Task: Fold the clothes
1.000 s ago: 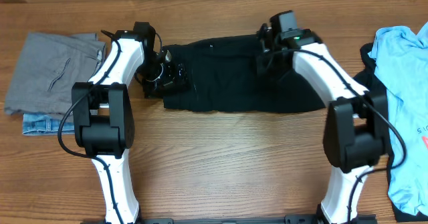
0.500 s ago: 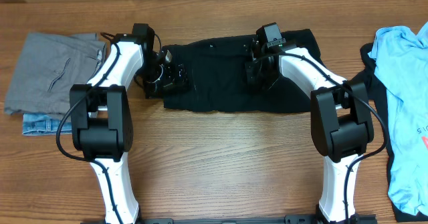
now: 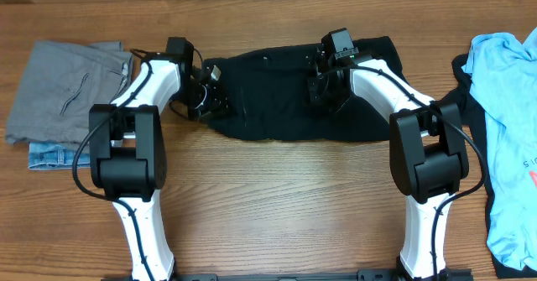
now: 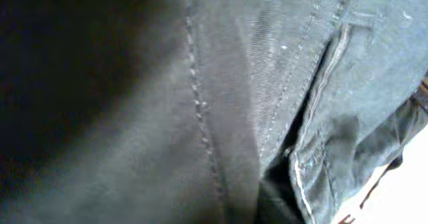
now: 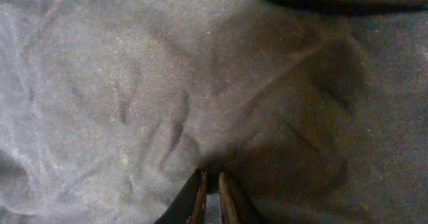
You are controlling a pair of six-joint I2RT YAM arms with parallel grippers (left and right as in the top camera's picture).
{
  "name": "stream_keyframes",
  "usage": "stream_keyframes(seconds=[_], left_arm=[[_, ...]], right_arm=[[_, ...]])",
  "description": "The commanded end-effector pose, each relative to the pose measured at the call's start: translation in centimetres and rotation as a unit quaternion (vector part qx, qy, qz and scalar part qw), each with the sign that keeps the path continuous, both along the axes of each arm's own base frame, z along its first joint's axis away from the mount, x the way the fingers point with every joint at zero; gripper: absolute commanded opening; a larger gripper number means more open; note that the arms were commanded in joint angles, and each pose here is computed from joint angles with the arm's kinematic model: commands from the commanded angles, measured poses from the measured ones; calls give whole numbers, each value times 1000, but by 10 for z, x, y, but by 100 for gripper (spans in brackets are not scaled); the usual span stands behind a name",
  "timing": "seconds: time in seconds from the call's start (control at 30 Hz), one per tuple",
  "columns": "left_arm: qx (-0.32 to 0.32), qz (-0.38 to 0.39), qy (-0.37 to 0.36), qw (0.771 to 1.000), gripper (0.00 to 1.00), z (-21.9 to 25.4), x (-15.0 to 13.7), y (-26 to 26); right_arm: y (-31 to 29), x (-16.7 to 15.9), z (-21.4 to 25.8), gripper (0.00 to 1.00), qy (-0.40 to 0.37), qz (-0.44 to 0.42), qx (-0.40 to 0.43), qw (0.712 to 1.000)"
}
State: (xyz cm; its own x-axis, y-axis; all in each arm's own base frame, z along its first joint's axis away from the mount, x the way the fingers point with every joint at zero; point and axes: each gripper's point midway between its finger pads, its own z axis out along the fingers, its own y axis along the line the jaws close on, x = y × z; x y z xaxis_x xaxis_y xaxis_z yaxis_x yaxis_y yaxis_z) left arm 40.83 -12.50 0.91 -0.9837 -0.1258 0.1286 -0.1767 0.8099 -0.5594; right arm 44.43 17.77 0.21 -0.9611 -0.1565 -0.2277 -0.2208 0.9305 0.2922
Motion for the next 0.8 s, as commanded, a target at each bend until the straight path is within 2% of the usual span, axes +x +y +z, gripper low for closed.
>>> stream_keyframes(seconds=[0.0,0.2,0.43,0.63,0.77], left_arm=[[-12,-11,7,1000,4,5,1,-7],[115,-21,66,991,4,-3,-24,32],[223,-37,96,969,4,-9,-41,69],[307,-35,95,946,4,3,-38,99],[324,-28,62,944,4,32,-22,104]], right_arm=[[-5,-17,-35,8,46,-3,-20,999],[-5,-32,-37,4,79,-11,-27,996],[32,-65,-36,4,121,7,-24,992],[71,-81,-32,4,111,7,-53,992],[83,-75,-9,4,86,-3,-55,995]])
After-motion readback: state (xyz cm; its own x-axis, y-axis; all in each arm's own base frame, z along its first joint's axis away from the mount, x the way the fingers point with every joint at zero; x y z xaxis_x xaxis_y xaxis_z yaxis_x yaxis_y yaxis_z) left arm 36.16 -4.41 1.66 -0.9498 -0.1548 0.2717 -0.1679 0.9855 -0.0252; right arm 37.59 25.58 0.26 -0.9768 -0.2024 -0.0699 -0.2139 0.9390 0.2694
